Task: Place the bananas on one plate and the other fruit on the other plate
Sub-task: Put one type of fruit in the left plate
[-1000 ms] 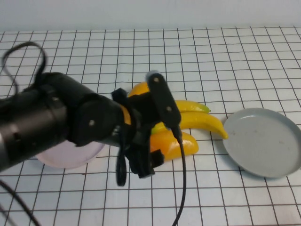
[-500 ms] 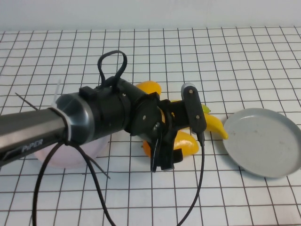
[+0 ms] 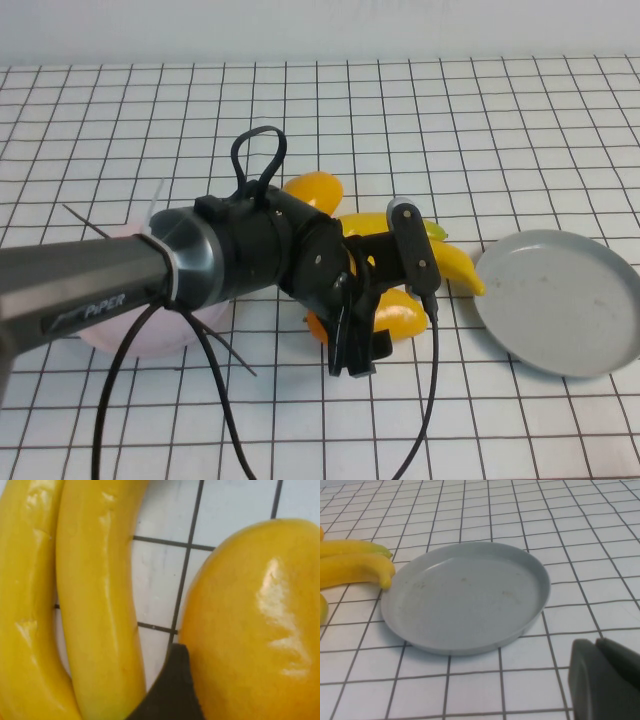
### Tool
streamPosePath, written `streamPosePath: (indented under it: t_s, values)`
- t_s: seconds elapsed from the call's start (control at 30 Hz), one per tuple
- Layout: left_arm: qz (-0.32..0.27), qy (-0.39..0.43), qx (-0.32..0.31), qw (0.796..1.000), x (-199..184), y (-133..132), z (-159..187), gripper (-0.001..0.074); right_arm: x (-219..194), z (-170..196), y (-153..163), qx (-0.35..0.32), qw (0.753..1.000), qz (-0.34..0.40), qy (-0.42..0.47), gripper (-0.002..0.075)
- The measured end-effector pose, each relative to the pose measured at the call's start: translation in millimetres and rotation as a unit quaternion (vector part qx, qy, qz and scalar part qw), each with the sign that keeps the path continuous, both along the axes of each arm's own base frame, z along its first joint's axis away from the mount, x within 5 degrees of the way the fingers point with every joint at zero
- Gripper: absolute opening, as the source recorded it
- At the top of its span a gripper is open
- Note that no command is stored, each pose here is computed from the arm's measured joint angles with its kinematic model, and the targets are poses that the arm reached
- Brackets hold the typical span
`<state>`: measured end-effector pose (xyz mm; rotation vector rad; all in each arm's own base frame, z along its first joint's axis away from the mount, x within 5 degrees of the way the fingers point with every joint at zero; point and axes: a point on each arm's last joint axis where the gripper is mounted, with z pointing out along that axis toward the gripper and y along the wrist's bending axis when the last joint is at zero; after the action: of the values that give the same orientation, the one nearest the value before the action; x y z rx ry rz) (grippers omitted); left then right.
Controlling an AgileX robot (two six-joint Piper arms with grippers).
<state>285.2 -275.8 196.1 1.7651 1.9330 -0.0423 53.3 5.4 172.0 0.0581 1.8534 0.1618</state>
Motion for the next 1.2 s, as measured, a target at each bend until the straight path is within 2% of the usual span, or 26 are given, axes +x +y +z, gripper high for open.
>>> streamPosePath:
  t_s: [0.13, 0.37, 0.5, 0.63, 0.77, 0.9, 1.07, 1.2]
  values:
    - [0.004, 0.006, -0.003, 1.000, 0, -1, -1, 0.0510, 0, 0, 0, 0.000, 1.000, 0.000, 0.000, -0.0016]
    - [0.002, 0.000, -0.002, 1.000, 0, 1, 2, 0.0510, 0, 0, 0, 0.000, 1.000, 0.000, 0.000, -0.0016]
    - [0.022, -0.022, -0.034, 0.999, -4, 7, 33, 0.0510, 0, 0, 0, 0.000, 1.000, 0.000, 0.000, -0.0016]
    - [0.086, -0.036, -0.106, 0.990, -13, 20, 79, 0.0510, 0, 0, 0, 0.000, 1.000, 0.000, 0.000, -0.0017]
    - [0.176, -0.026, -0.157, 0.972, -18, 53, 103, 0.0510, 0, 0, 0, 0.000, 1.000, 0.000, 0.000, -0.0016]
    - [0.259, -0.015, -0.154, 0.953, -15, 101, 93, 0.0510, 0, 0, 0, 0.000, 1.000, 0.000, 0.000, -0.0016]
    - [0.387, -0.016, -0.153, 0.909, 2, 164, 79, 0.0510, 0, 0, 0, 0.000, 1.000, 0.000, 0.000, -0.0017]
    - [0.447, -0.029, -0.153, 0.881, 19, 188, 69, 0.0510, 0, 0, 0, 0.000, 1.000, 0.000, 0.000, -0.0016]
